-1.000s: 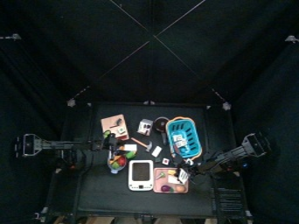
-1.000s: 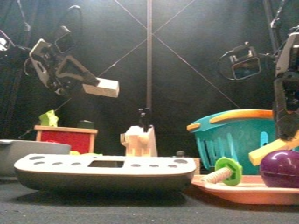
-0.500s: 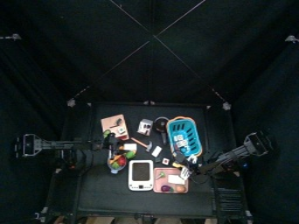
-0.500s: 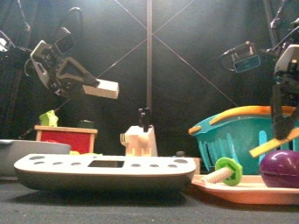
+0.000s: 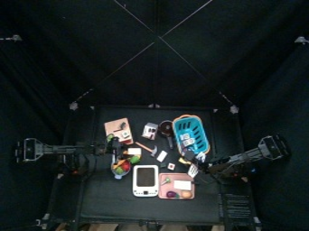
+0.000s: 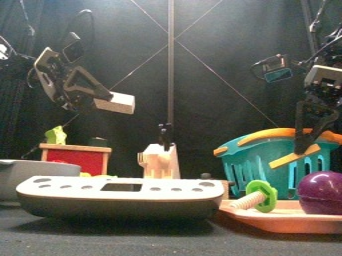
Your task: Place egg on plate
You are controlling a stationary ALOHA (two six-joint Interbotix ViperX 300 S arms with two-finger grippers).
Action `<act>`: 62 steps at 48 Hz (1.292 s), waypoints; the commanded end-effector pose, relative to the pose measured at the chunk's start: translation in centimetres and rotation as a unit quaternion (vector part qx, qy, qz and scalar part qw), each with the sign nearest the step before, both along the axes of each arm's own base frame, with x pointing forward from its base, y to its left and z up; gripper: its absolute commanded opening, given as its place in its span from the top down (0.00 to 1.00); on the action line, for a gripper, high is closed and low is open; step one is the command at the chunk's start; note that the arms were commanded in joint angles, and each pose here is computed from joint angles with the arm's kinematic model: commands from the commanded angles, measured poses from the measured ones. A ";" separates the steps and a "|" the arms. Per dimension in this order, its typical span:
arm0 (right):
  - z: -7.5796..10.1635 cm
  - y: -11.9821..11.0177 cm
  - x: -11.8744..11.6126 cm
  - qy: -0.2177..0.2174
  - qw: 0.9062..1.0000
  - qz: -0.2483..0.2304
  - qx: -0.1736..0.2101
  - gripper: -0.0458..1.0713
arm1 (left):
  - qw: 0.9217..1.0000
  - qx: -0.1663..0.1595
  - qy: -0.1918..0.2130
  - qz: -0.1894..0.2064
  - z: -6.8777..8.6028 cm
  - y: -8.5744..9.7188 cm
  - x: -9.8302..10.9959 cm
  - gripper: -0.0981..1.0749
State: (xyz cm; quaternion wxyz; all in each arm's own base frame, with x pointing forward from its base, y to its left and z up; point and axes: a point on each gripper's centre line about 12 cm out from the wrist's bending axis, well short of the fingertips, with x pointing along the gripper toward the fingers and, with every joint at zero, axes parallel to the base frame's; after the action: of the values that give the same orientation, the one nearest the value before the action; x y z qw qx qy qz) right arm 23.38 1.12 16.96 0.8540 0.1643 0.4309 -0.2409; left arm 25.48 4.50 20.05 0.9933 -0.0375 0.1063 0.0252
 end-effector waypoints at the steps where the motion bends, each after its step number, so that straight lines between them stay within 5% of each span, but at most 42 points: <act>1: 0.9 1.7 0.7 -0.034 0.998 0.034 0.029 0.40 | 1.000 0.001 -0.005 0.001 0.3 0.1 0.1 0.33; 18: -0.8 6.5 1.4 -0.018 0.992 0.104 0.074 0.40 | 1.000 0.001 -0.006 0.001 0.3 0.1 0.1 0.33; 39: -3.8 7.3 2.8 0.029 0.992 0.104 0.069 0.38 | 1.000 0.001 -0.005 0.003 0.2 0.2 0.0 0.33; 62: -3.3 7.0 2.8 0.038 0.994 0.092 0.054 0.20 | 1.000 0.000 -0.002 0.004 0.1 0.2 0.0 0.33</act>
State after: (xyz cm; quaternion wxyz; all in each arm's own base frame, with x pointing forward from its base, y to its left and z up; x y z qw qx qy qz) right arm 25.60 7.82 12.45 0.8364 0.1514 0.5045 -0.1520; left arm 25.27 4.56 19.70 0.9926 -0.0391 0.1114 0.0276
